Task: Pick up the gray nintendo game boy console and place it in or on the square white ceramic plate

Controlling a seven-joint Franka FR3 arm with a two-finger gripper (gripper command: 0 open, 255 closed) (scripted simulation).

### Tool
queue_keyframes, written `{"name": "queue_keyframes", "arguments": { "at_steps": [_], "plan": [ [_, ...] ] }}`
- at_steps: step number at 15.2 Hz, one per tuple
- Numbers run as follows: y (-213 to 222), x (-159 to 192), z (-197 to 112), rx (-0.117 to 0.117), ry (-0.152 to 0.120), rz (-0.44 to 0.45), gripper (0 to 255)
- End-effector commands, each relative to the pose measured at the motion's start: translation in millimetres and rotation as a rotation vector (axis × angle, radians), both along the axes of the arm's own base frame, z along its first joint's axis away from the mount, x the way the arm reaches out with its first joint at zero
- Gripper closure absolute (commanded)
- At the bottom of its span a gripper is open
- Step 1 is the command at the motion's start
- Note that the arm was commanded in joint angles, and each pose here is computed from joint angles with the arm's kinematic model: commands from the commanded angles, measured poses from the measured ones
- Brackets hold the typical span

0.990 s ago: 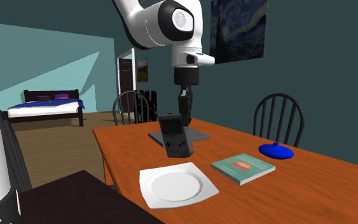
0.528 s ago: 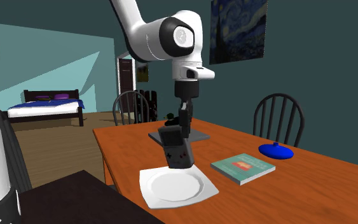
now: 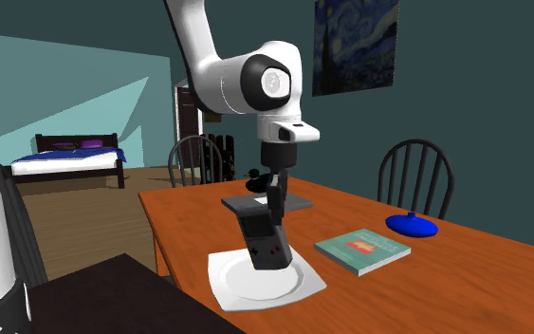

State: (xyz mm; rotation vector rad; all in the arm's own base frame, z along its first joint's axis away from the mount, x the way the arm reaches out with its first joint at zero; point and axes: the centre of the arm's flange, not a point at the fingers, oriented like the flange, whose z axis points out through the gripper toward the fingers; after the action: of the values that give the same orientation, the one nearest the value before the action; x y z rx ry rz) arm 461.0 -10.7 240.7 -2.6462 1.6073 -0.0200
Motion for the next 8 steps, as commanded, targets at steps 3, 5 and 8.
{"name": "queue_keyframes", "arguments": {
  "at_steps": [3,5,8],
  "plan": [
    [1.0,0.2,-19.6,0.000,-0.001,0.000,255],
    [1.0,0.2,-19.6,0.000,-0.001,0.000,255],
    [1.0,0.2,-19.6,0.000,-0.001,0.000,255]
  ]
}}
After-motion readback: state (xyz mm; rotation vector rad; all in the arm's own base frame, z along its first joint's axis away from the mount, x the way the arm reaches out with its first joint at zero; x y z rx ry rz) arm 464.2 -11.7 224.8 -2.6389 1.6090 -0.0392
